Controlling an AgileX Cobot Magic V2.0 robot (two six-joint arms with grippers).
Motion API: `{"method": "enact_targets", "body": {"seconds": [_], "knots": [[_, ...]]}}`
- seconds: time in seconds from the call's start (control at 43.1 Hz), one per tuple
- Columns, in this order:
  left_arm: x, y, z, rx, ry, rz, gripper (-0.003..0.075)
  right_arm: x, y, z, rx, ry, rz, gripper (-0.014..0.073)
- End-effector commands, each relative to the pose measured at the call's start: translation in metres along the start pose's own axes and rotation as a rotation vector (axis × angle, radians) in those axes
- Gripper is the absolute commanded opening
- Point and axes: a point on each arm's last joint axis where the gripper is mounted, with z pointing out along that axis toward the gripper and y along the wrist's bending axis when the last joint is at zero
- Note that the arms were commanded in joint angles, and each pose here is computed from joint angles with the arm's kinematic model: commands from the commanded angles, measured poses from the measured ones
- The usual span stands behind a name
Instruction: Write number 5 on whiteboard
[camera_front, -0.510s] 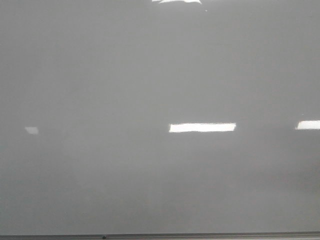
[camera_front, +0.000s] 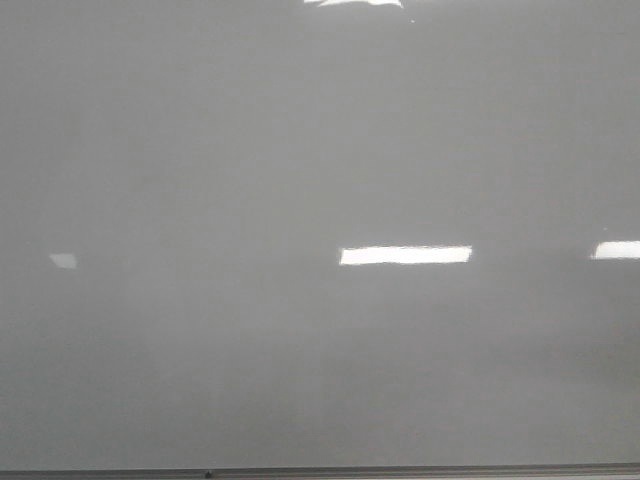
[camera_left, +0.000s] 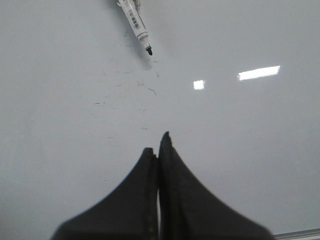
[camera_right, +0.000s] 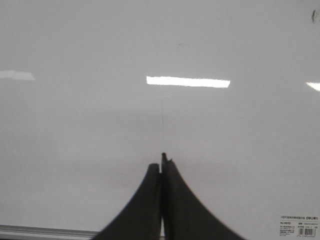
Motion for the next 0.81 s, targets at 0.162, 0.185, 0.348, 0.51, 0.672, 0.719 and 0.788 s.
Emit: {"method": "enact_targets", "body": {"seconds": [0.162,0.185,0.348,0.51,0.672,0.719,0.788], "knots": [[-0.006,0.003,-0.001,-0.047,-0.086,0.129,-0.002,-0.013,0.0,-0.003,0.004,-0.114,-0.01,-0.0062],[-0.007,0.004,-0.001,-0.056,-0.091,0.166,-0.002,-0.013,0.0,-0.003,0.004,-0.114,-0.01,-0.0062],[-0.01,0.005,-0.002,-0.072,-0.126,0.218,-0.002,-0.013,0.0,-0.003,0.004,-0.115,-0.01,-0.0062],[-0.01,0.005,-0.001,-0.072,-0.124,0.218,-0.002,-0.013,0.0,-0.003,0.004,-0.115,-0.01,-0.0062],[-0.014,0.005,-0.002,-0.077,-0.162,0.219,-0.002,-0.013,0.0,-0.003,0.004,-0.115,-0.01,-0.0062],[-0.016,0.005,-0.003,-0.079,-0.193,0.214,-0.002,-0.013,0.0,-0.003,0.003,-0.118,-0.004,-0.0062],[-0.02,0.005,-0.003,-0.072,-0.24,0.118,-0.002,-0.015,0.0,-0.003,0.003,-0.133,-0.004,-0.0062]]}}
